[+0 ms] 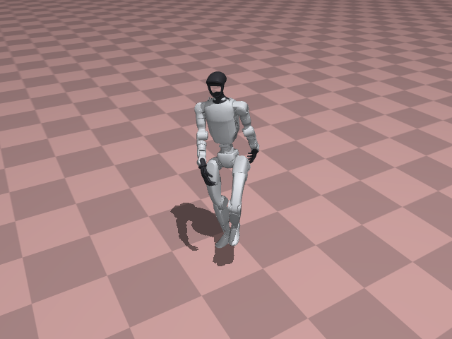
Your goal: In place motions
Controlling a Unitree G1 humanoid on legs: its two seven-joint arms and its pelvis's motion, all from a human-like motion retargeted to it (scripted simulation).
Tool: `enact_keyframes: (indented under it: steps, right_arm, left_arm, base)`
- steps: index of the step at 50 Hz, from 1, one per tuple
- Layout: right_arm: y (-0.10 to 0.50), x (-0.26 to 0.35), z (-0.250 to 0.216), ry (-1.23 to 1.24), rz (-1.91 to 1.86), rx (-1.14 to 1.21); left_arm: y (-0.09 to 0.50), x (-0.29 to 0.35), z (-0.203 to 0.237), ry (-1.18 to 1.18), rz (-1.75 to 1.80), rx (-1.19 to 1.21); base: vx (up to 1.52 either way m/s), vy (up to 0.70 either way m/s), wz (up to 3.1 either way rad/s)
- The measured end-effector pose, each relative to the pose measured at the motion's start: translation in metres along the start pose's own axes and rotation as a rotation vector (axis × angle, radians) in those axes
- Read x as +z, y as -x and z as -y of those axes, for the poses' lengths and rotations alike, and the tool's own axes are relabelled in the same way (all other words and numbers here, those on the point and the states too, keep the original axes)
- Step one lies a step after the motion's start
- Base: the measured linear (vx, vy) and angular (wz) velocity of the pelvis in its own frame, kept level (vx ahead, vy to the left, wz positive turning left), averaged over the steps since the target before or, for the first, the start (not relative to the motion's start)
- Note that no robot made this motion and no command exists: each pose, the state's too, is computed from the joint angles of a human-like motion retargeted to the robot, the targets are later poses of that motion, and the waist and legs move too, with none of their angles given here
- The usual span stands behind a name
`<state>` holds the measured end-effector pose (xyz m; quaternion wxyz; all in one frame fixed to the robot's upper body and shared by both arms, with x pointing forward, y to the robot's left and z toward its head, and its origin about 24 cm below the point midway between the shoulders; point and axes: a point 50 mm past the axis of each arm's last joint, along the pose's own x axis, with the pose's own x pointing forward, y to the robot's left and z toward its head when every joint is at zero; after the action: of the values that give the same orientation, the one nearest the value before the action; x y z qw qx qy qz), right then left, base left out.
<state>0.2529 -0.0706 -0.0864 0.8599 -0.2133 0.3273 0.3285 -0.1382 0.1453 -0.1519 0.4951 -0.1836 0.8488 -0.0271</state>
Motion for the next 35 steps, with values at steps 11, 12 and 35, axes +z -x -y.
enact_keyframes:
  steps: [11,12,35]
  right_arm:
    - [0.007,-0.046,-0.033,-0.200,-0.085,0.049]
    - [0.008,-0.050,-0.036,-0.204,-0.098,0.062]
    - [0.148,-0.256,-0.083,-0.589,-0.909,0.033]
  left_arm:
    - [0.006,0.035,-0.002,-0.004,0.153,0.011]
    - [0.007,0.037,-0.002,-0.001,0.160,0.018]
    - [0.197,0.292,0.067,-0.238,1.030,0.147]
  base:
    - [-0.01,0.04,0.36]
    - [0.01,0.03,-0.18]
    - [-0.27,0.09,0.31]
